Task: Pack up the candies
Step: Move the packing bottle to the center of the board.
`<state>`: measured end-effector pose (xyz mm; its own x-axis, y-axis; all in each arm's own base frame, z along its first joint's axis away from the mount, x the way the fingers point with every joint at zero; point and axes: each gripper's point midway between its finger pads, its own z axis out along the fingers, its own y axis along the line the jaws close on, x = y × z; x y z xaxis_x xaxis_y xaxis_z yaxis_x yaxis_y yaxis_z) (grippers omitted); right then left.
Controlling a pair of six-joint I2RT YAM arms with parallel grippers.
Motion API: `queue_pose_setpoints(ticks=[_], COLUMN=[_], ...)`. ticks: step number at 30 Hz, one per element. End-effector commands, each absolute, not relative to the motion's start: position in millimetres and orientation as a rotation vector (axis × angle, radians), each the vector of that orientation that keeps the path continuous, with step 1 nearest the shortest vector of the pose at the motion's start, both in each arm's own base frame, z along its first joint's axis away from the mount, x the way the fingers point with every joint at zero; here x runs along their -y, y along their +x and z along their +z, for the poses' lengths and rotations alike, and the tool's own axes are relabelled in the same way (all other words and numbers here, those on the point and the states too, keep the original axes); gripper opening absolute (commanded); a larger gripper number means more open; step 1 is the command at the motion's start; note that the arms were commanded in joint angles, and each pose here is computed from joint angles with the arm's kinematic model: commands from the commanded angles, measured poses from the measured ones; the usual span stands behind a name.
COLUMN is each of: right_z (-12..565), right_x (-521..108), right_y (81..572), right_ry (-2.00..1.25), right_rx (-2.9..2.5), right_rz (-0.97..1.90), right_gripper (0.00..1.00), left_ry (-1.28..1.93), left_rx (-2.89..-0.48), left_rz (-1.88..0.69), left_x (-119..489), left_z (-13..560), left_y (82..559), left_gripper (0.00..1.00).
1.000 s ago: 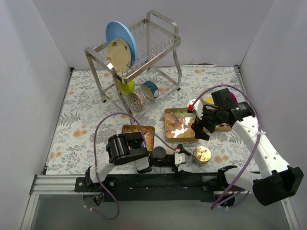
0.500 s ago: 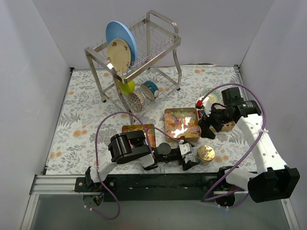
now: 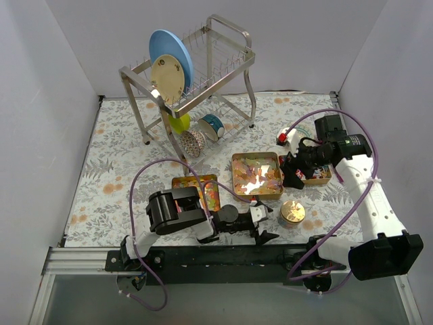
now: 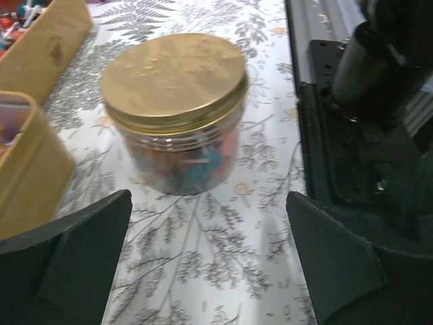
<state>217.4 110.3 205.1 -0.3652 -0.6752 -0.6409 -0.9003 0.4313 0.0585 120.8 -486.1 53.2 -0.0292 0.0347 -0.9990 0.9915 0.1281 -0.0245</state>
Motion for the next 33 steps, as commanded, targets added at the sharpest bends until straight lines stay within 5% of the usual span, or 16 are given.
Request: queue_pose_setpoints(ticks=[1, 25, 30, 33], right_z=[217.0, 184.8, 175.5, 168.8], right_x=[-107.8, -61.1, -60.1, -65.1], right_y=[212.5, 196.7, 202.9, 205.5], right_ry=[-1.313, -1.346, -1.504, -1.563], right_rx=[-2.139, -2.237, -2.129, -2.091], right_rz=[0.536, 0.513, 0.515, 0.562], right_gripper=[0.88, 0.88, 0.88, 0.87], left_ry=[0.868, 0.750, 0.727, 0.775], left_rx=[-0.895, -0.880, -0.931, -0.962], left_rz=[-1.272, -1.108, -1.102, -1.121], left_x=[490.3, 546.6, 517.9, 498.8], left_z=[171.6, 140.1, 143.9, 139.2], left_y=[103.6, 146.2, 150.2, 144.1], left_gripper=[0.98, 0.98, 0.72, 0.68])
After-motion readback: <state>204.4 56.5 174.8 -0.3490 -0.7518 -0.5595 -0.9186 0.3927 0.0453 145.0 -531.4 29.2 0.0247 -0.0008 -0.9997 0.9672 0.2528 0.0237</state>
